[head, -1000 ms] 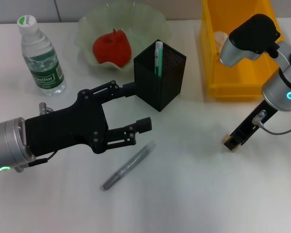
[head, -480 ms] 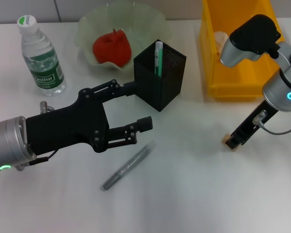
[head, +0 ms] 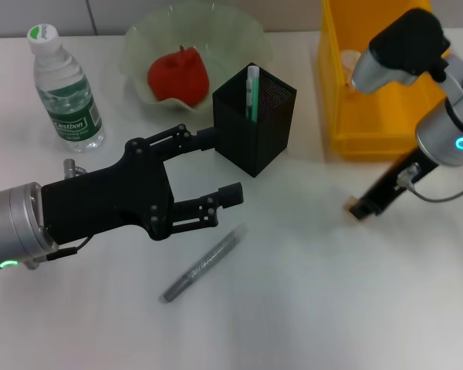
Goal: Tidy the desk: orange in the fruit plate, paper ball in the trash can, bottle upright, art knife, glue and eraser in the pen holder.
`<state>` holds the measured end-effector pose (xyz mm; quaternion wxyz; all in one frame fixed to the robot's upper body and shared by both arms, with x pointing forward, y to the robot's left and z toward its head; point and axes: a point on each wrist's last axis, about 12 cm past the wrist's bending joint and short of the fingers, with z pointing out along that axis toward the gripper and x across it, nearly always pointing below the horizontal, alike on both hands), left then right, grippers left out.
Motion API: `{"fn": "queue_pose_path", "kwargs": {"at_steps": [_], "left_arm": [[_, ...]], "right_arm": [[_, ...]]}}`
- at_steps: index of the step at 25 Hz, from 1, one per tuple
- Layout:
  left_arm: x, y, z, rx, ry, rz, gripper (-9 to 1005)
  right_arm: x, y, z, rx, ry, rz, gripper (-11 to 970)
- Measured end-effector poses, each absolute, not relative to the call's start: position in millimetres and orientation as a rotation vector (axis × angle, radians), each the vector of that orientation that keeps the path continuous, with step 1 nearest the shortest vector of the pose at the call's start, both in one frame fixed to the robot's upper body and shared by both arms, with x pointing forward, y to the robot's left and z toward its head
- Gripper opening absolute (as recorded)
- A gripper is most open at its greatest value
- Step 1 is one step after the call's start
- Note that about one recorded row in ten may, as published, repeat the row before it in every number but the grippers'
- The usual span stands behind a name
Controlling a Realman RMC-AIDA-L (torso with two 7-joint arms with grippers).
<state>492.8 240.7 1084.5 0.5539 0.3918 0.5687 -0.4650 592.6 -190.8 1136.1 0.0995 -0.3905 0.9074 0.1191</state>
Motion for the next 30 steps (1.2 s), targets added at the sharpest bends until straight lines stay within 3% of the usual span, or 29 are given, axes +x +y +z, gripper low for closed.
{"fn": "queue_pose_path", "kwargs": {"at_steps": [10,17,30], "left_arm": [[494,242,1086,0.912,1.339,-1.090,783],[495,243,1087,0.903,1.335,-1.083,782],[498,241,1088,0.916,1.321,-1.072,780]], "right_arm": [[577,-201,1157,-1.045,2.145,0.771,138],[569,-231,1125,-0.766,1.726,0.988,153],[586,-216,1087,-0.595,1.697,0.946,180]]}}
